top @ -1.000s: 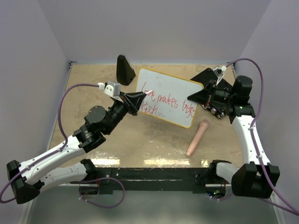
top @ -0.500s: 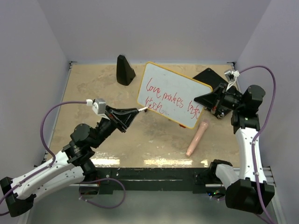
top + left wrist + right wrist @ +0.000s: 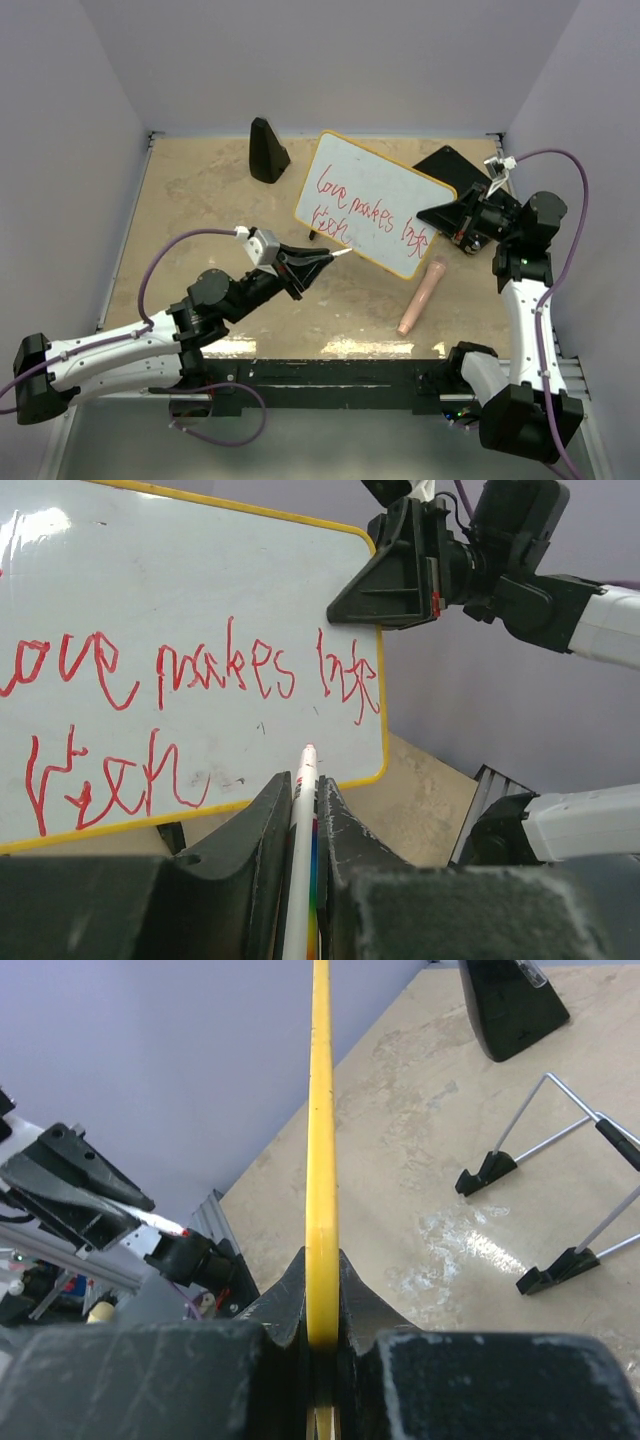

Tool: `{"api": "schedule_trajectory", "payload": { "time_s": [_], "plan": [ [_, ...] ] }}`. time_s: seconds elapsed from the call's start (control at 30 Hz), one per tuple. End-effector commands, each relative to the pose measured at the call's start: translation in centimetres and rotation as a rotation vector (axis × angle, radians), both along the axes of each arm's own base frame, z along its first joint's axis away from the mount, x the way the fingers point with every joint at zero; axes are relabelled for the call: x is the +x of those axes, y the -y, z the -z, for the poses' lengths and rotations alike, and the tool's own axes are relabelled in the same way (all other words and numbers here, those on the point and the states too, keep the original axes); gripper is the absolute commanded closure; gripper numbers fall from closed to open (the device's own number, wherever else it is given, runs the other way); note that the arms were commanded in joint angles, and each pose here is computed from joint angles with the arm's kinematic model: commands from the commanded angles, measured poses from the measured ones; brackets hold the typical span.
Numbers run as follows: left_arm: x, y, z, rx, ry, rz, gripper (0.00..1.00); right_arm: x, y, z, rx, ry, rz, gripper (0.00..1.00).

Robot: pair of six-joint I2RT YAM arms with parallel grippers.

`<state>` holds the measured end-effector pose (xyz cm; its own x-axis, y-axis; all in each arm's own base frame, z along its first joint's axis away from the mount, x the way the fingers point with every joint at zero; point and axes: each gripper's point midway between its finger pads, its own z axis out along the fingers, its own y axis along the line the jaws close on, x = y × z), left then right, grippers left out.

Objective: Write a sentence on the whiteboard

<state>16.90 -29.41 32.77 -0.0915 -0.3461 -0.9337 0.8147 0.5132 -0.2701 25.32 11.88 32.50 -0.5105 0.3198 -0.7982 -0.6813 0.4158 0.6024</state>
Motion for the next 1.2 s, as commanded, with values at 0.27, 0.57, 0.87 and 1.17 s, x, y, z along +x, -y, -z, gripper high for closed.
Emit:
{"api": "schedule_trajectory", "payload": {
  "time_s": [0.27,0.57,0.87,1.17],
  "plan": [
    [2.0,0.0,-2.5,-0.040,0.058,-0.141,1.00,0.0,0.6,-2.1,0.016,0.071,0.061,1.00],
    [2.3,0.9,-1.5,-0.015,0.000,-0.140,1.00,-0.1,0.6,-1.9,0.021,0.070,0.053,1.00],
    [2.7,2.7,-1.7,0.009,0.012,-0.118,1.00,-0.5,0.4,-1.9,0.014,0.078,0.035,1.00],
    [3.2,2.7,-0.2,0.021,-0.037,-0.147,1.00,-0.9,0.2,-1.9,0.007,0.095,0.023,1.00]
  ]
}}
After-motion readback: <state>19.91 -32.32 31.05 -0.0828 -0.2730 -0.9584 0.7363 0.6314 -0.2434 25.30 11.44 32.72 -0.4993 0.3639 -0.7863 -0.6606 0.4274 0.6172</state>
